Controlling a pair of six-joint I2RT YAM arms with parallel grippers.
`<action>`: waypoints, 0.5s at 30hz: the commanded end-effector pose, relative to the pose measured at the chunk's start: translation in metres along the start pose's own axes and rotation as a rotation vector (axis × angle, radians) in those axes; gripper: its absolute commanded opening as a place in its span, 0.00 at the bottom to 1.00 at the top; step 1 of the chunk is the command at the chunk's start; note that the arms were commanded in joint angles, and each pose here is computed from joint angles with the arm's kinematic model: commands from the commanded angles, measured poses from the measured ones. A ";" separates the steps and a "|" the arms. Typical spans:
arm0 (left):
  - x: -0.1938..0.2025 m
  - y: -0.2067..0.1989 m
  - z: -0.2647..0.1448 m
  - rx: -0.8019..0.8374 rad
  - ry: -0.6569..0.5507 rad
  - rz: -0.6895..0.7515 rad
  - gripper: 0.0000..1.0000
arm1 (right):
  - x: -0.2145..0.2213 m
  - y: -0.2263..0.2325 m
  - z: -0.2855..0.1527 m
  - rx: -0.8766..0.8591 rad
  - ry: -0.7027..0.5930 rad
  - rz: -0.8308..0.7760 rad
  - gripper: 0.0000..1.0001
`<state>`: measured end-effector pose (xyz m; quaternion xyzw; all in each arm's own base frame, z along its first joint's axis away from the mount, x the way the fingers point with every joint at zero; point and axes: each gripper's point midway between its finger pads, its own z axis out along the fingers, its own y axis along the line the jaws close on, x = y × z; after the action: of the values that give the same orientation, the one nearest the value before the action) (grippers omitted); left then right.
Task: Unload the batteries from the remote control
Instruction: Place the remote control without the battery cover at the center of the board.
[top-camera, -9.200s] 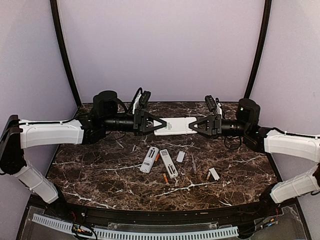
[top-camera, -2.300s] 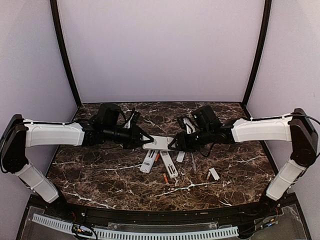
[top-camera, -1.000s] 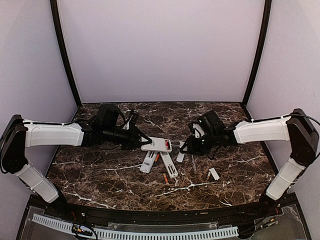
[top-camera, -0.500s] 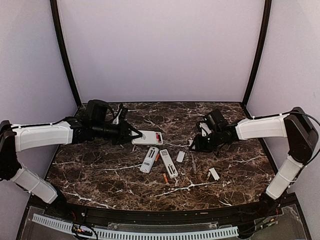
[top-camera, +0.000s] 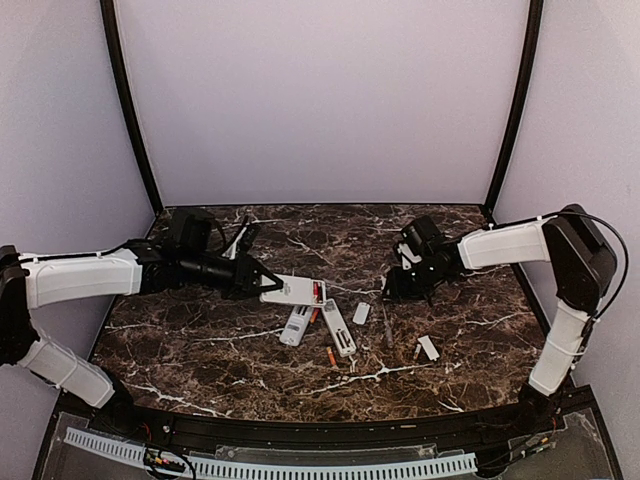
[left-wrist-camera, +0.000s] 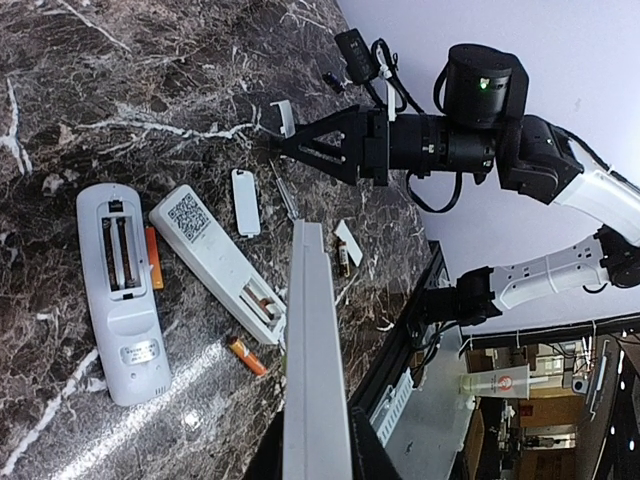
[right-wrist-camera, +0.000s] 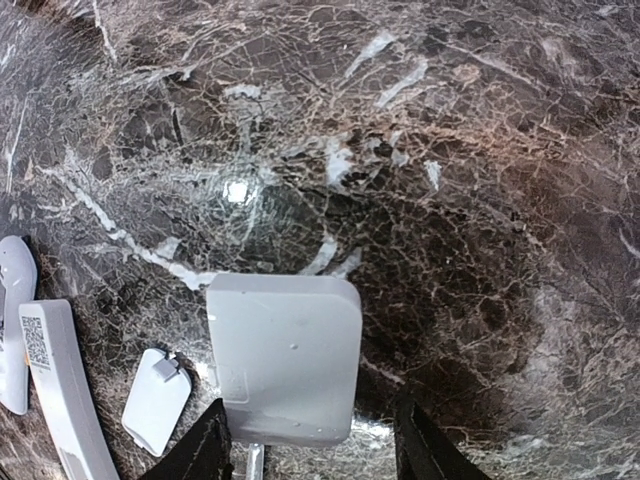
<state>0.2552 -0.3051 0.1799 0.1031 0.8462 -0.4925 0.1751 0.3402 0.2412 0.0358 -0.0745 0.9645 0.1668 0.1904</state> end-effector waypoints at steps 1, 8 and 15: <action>0.026 0.002 -0.004 0.037 0.073 -0.002 0.00 | -0.011 -0.004 -0.001 0.026 -0.016 -0.008 0.55; 0.072 0.021 0.000 0.005 0.179 -0.070 0.00 | -0.012 -0.004 -0.003 0.022 -0.020 -0.016 0.64; 0.107 0.034 0.001 -0.015 0.270 -0.138 0.00 | -0.010 0.004 -0.002 -0.030 -0.010 -0.024 0.69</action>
<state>0.1889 -0.2903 0.1120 0.1033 0.8738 -0.4718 0.0577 0.3443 0.2413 0.0399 -0.0833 0.9631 0.1657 0.1951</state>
